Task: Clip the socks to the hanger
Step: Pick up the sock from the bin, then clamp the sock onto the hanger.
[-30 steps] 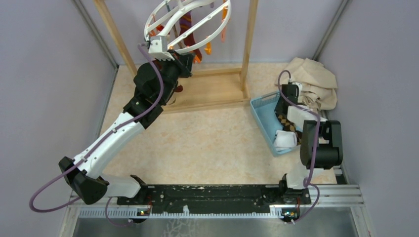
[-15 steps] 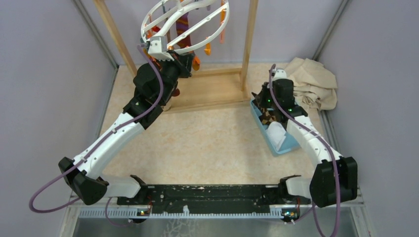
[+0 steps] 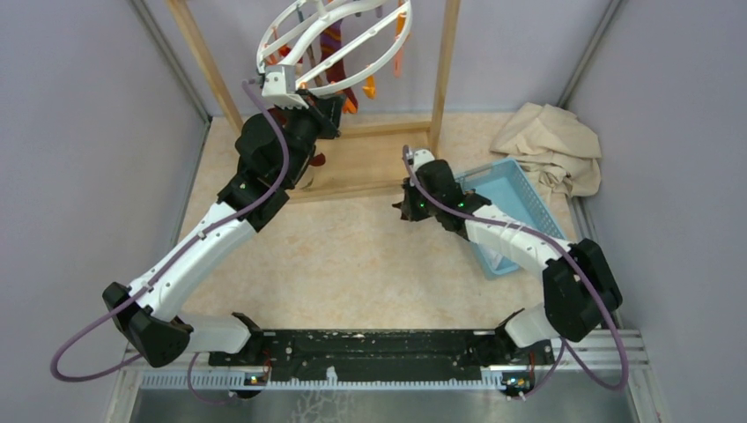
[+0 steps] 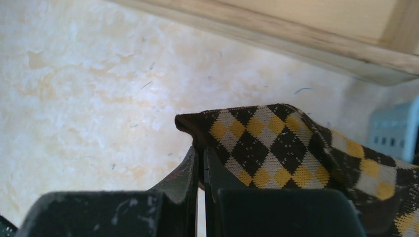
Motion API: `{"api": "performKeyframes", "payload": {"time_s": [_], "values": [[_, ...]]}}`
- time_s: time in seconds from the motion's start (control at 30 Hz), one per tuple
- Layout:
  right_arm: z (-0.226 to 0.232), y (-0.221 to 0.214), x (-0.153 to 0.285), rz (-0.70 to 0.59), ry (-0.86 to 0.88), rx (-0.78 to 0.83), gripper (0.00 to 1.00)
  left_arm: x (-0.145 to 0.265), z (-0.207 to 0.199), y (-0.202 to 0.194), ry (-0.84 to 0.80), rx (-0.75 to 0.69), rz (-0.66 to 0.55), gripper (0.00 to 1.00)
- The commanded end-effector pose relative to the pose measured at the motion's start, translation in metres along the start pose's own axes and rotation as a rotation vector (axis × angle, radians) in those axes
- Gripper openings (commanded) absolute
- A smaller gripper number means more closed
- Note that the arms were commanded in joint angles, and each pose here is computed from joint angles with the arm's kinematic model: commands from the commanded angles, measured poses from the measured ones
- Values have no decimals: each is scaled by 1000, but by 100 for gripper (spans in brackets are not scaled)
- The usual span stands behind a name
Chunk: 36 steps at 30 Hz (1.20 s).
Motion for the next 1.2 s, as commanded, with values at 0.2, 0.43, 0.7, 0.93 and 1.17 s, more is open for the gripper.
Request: {"api": "performKeyframes", "payload": {"time_s": [0.2, 0.43, 0.7, 0.93, 1.17], "values": [[43, 65, 27, -229, 94, 41, 0, 7, -1, 4, -10, -11, 2, 0], [52, 127, 85, -477, 133, 93, 0, 6, -2, 3, -19, -4, 6, 0], [59, 169, 115, -735, 165, 75, 0, 6, -2, 4, -21, -1, 5, 0], [62, 186, 103, -781, 161, 38, 0, 5, -3, 4, -23, -1, 7, 0], [68, 203, 96, -808, 175, 40, 0, 2, -3, 0, -23, 1, 16, 0]]}}
Point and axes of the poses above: each gripper's point midway between its finger pads, its own x axis back along the fingers, its own z axis along the line the jaws close on, y = z × x, the point moved 7 cm from there along x, back along the fingers, and after that the axes turned 3 degrees about x, right-handed, at the moved point
